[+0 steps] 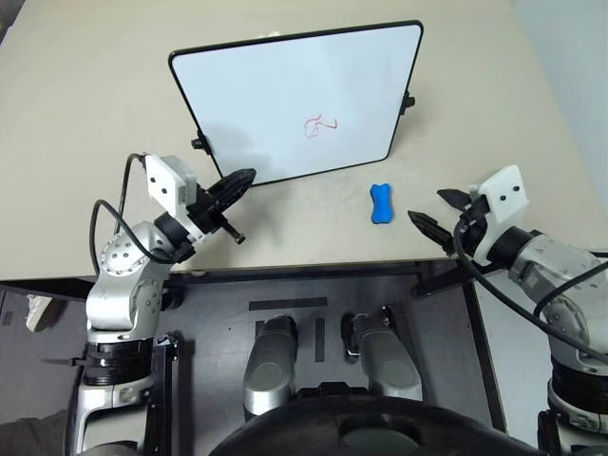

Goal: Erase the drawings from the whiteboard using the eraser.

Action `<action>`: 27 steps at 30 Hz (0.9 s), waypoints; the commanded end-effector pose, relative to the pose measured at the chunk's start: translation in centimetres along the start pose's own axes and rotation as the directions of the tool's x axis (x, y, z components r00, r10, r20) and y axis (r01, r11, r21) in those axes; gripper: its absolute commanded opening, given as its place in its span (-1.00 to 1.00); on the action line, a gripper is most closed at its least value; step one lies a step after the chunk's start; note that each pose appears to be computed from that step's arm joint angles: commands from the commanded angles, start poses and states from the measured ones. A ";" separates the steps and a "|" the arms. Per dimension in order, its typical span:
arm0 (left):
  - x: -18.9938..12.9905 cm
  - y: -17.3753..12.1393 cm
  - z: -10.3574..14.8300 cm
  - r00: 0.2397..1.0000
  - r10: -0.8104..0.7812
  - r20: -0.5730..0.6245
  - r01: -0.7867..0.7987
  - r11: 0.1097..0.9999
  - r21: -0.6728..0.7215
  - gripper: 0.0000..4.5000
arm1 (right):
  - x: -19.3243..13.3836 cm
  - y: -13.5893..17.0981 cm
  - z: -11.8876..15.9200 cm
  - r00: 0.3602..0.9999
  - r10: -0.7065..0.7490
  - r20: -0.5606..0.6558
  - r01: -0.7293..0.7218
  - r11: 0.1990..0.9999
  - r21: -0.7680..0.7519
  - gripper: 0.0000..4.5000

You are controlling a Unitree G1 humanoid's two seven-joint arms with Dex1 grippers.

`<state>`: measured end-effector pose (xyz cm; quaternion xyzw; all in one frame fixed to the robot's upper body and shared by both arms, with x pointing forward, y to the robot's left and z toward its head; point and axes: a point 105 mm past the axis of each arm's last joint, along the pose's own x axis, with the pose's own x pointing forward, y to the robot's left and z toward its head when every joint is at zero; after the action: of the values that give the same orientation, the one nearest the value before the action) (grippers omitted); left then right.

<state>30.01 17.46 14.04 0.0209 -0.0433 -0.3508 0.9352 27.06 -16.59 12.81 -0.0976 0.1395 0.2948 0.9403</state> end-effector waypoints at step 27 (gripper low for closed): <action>1.2 -2.0 1.7 0.994 -0.036 0.106 0.028 0.997 0.072 -1.00 | 1.1 -0.7 1.4 0.998 -0.020 0.058 0.022 0.999 -0.032 0.58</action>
<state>29.71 15.38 14.03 0.0265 -0.0748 -0.3600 0.9296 28.60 -16.75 12.71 -0.0954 0.1303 0.2820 0.9457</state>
